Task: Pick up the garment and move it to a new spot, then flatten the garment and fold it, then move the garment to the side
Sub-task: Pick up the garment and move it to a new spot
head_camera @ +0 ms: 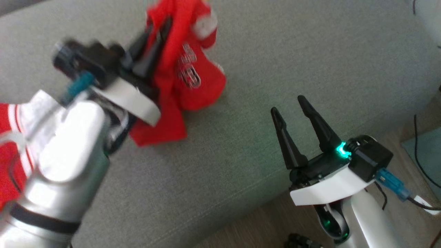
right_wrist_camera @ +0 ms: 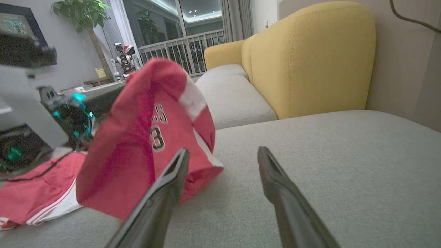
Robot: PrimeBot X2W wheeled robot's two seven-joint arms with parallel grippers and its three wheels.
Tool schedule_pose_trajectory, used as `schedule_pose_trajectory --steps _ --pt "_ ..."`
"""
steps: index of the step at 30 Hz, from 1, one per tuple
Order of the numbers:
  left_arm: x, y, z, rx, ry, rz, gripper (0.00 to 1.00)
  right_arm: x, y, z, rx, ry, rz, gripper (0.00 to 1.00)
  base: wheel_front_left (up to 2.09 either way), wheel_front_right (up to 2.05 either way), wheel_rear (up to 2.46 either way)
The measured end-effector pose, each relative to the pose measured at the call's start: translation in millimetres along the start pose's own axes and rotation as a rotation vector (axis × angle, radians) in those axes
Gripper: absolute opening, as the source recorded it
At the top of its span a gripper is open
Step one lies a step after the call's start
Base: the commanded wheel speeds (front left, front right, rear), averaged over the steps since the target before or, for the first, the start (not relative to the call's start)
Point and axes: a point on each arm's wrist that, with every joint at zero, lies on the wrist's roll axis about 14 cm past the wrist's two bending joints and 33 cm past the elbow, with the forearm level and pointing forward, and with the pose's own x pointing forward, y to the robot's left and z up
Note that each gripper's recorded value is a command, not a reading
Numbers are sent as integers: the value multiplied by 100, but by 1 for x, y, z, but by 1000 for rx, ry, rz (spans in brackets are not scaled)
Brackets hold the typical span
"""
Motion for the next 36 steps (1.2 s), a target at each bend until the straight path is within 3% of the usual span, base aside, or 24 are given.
schedule_pose_trajectory --steps 6,12,13,14,15,16,21,26,32,36 --pt "-29 -18 -85 -89 200 1 0 13 4 -14 1 33 21 100 0 0 0" --pt "-36 -19 -92 -100 222 25 0 22 15 -16 6 29 59 100 0 0 0" --pt "-36 -19 -89 -99 218 27 10 22 16 -17 9 31 64 100 0 0 0" --pt "-36 -20 -85 -91 211 28 33 22 18 -17 11 31 68 100 0 0 0" --pt "-35 -20 -81 -80 202 30 76 22 19 -16 13 29 72 100 0 0 0" --pt "-35 -18 -76 -64 193 41 100 22 21 -16 15 27 77 100 0 0 0" --pt "-39 -3 -47 0 132 131 100 24 32 -13 20 15 111 100 0 0 0" --pt "-68 27 -23 29 89 312 100 28 48 -14 23 12 162 100 0 0 0" --pt "-146 62 -34 52 182 563 100 31 73 -17 30 14 239 100 0 0 0" --pt "-209 80 -64 52 332 717 100 31 91 -20 44 21 290 100 0 0 0"
